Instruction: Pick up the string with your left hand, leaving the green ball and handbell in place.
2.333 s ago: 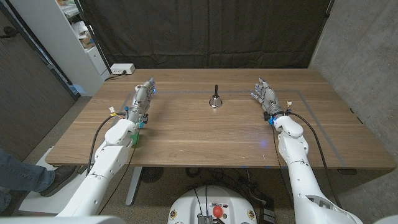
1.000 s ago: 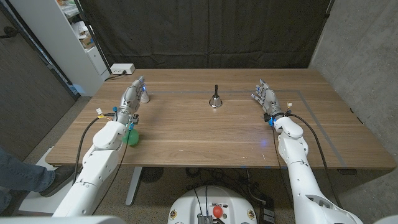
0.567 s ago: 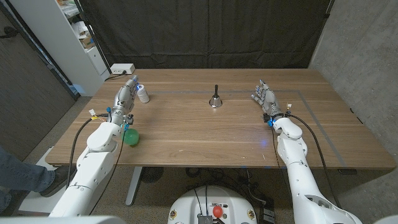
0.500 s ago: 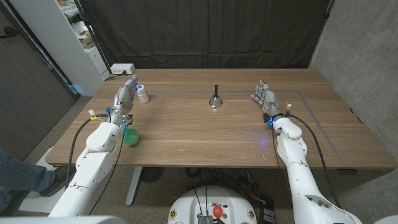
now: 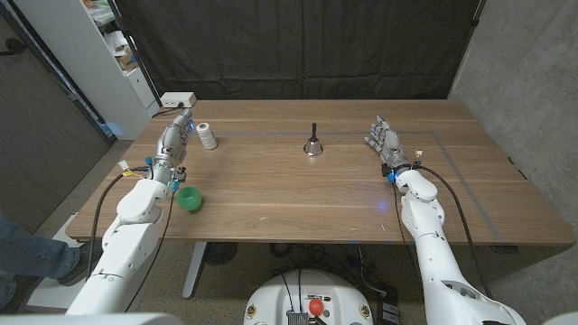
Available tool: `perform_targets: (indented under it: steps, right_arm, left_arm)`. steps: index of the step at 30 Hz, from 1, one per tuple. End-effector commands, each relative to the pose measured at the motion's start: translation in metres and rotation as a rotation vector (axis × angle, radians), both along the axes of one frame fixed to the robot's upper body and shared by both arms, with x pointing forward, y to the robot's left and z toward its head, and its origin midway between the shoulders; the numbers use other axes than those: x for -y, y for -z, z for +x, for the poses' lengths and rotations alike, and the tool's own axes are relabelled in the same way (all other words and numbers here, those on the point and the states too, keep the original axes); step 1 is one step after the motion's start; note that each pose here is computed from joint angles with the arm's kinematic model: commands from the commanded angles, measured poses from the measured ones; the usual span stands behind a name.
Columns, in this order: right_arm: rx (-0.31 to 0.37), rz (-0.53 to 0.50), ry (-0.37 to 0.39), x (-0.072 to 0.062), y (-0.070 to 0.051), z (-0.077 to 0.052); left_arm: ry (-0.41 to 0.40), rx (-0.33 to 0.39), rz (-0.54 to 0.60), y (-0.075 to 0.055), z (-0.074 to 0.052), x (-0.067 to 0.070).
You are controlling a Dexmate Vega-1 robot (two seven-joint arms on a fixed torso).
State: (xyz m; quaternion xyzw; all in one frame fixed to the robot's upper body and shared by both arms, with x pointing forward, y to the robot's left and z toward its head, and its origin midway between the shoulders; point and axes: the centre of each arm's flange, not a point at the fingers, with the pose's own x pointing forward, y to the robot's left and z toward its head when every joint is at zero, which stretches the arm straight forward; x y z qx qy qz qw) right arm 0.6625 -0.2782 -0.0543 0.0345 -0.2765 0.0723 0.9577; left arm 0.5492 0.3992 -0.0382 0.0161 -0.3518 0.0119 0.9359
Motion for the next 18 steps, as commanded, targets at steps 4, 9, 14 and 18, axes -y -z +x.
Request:
perform_targets:
  steps: [4, 9, 14, 18]
  right_arm:
    - [-0.007, 0.003, -0.001, -0.001, -0.001, 0.005]
    - [-0.007, 0.003, -0.003, -0.002, -0.002, 0.007]
    - [-0.006, 0.003, -0.002, -0.001, -0.003, 0.008]
    - [-0.005, 0.003, -0.001, 0.0, -0.004, 0.01]
  left_arm:
    - [-0.037, 0.005, -0.02, 0.006, -0.008, -0.016]
    - [-0.047, 0.005, -0.019, 0.007, -0.009, -0.019]
    - [-0.063, -0.003, -0.017, 0.008, -0.01, -0.025]
    - [-0.08, -0.008, -0.016, 0.009, -0.013, -0.029]
